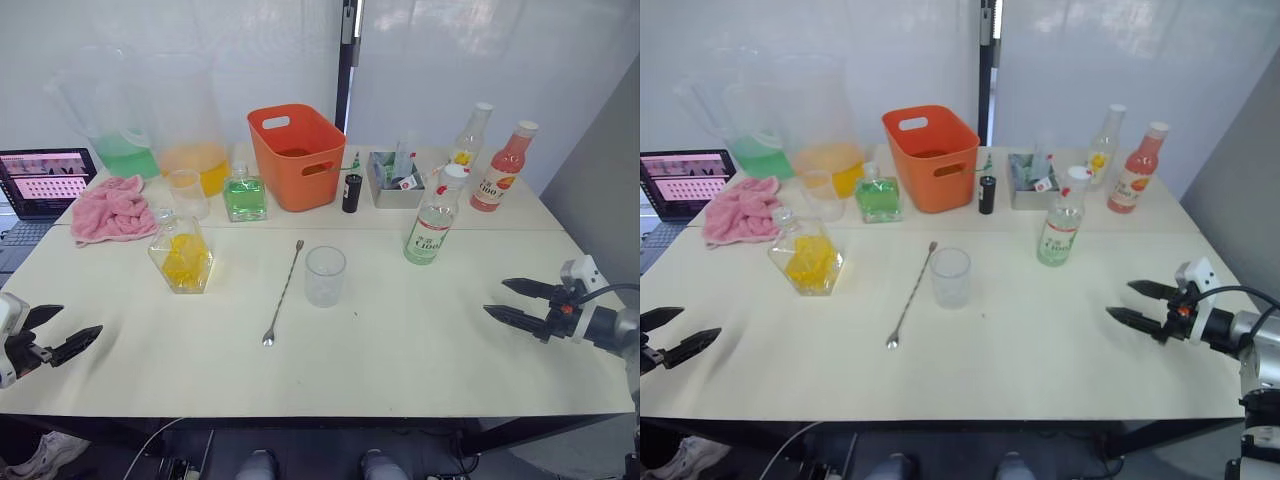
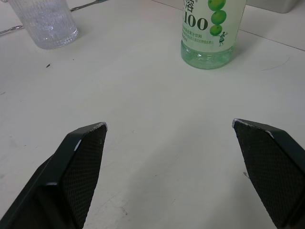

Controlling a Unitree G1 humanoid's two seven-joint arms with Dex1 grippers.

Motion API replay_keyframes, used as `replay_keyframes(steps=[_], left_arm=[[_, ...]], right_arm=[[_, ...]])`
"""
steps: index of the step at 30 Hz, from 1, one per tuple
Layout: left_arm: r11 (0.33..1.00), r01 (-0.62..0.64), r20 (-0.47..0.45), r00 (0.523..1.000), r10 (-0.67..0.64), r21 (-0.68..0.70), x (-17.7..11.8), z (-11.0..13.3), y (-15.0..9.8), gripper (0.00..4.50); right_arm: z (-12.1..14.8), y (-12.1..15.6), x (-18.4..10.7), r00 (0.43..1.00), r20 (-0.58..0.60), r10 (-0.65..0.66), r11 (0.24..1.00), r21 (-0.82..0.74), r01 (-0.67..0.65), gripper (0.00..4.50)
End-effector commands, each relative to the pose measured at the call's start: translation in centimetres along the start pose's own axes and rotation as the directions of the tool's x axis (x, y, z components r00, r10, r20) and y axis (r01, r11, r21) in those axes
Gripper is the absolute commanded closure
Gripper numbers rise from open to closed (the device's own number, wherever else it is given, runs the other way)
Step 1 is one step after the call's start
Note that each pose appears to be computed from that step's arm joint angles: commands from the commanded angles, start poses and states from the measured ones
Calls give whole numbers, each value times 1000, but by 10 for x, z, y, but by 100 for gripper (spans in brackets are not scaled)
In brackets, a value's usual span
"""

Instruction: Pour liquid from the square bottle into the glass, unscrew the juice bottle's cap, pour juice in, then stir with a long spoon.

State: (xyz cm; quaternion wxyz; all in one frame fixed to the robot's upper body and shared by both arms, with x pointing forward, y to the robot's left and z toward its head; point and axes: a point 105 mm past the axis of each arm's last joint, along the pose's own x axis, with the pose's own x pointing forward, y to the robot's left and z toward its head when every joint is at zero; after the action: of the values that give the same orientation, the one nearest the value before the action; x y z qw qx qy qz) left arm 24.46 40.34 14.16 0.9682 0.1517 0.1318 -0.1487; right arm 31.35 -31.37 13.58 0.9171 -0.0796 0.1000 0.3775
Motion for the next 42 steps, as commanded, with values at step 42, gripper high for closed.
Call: replay_keyframes(steps=[42], left_arm=[[872, -299, 349, 828, 439, -387, 20, 13, -165, 0]], right_arm=[[137, 116, 83, 774, 72, 629, 767, -222, -602, 4]])
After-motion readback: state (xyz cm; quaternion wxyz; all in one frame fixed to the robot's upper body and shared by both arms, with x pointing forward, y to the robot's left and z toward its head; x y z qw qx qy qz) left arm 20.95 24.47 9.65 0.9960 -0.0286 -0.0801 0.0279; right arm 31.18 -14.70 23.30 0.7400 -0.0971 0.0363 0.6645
